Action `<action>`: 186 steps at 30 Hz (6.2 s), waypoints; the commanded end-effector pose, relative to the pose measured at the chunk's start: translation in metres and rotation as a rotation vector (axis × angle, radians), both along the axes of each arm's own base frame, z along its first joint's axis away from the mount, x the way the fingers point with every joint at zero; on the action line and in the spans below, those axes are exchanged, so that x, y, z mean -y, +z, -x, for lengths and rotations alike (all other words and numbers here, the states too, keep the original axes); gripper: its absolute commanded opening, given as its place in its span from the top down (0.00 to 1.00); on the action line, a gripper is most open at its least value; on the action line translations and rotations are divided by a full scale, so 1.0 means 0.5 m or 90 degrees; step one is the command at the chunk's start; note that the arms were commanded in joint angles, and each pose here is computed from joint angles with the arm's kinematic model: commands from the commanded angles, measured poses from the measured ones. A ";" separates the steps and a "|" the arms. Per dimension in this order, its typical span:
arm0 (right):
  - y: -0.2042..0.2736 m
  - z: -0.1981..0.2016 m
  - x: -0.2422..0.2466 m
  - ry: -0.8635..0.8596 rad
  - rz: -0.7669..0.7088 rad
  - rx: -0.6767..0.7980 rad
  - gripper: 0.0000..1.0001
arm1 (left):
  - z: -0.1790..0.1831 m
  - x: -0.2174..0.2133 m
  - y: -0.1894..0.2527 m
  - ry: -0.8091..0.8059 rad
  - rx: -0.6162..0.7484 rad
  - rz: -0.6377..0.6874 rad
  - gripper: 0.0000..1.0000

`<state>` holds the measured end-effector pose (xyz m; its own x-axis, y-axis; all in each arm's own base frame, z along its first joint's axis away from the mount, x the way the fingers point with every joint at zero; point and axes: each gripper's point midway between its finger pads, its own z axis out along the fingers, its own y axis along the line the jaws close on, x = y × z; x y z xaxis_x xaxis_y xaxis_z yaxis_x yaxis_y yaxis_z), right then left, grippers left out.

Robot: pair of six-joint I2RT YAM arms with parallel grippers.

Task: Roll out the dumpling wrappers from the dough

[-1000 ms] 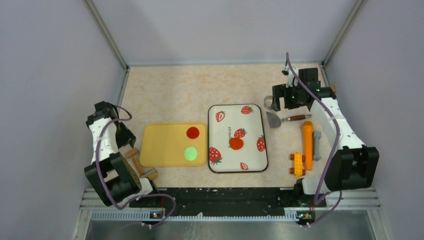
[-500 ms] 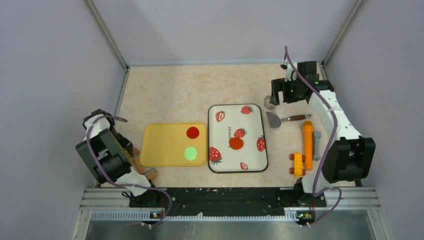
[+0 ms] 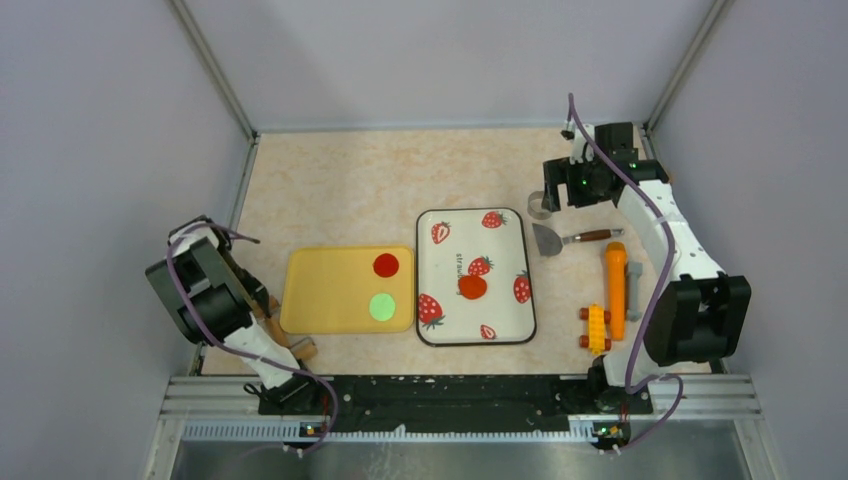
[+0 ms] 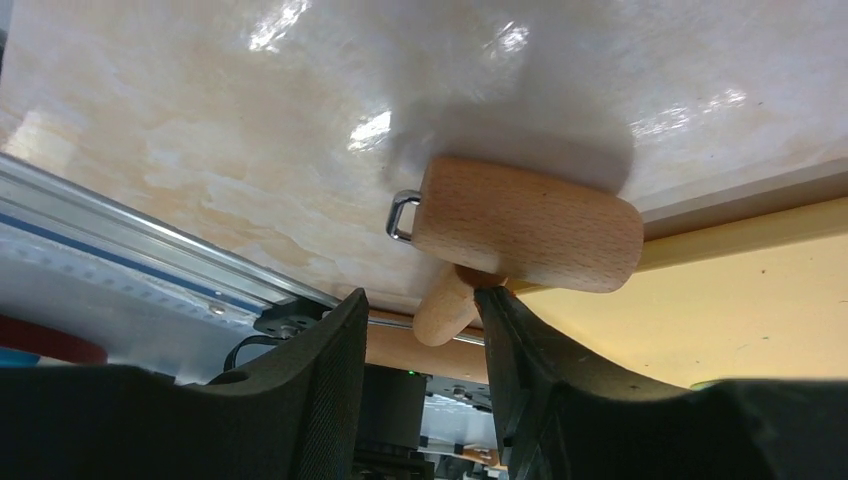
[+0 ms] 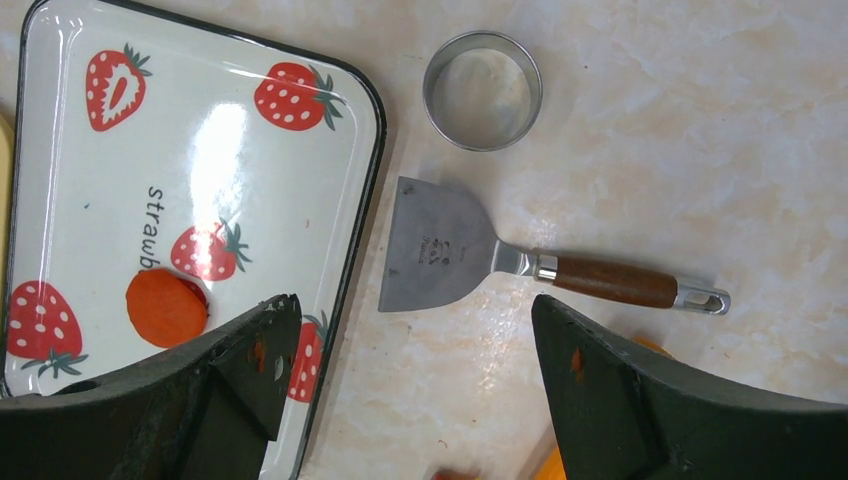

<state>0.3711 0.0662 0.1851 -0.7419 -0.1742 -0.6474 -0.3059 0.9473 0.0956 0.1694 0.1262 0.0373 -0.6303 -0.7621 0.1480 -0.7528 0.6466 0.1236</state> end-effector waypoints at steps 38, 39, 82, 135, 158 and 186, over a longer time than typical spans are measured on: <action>0.040 -0.015 0.006 -0.004 0.007 0.055 0.13 | -0.156 -0.092 -0.021 -0.130 0.166 -0.101 0.42; 0.040 -0.015 0.006 -0.004 0.006 0.055 0.13 | -0.155 -0.097 -0.025 -0.130 0.158 -0.105 0.42; 0.191 0.082 -0.274 0.208 -0.381 -0.020 0.17 | -0.210 0.766 0.390 -1.312 0.785 0.249 1.00; 0.097 0.186 -0.283 0.235 -0.533 -0.177 1.00 | -0.252 0.927 0.379 -1.344 0.959 0.282 0.33; 0.126 0.239 -0.265 0.237 -0.574 -0.173 1.00 | -0.206 1.020 0.306 -1.501 0.954 0.355 0.45; -0.012 0.221 -0.238 0.074 -0.508 -0.262 0.65 | -0.181 1.090 0.249 -1.347 0.914 0.404 1.00</action>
<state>0.2538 0.1787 0.1718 -0.9489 0.1057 -0.2973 -0.1866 0.5719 0.7988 0.2626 -0.4065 0.1488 0.0030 0.5323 -0.8466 0.9992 0.0332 0.0244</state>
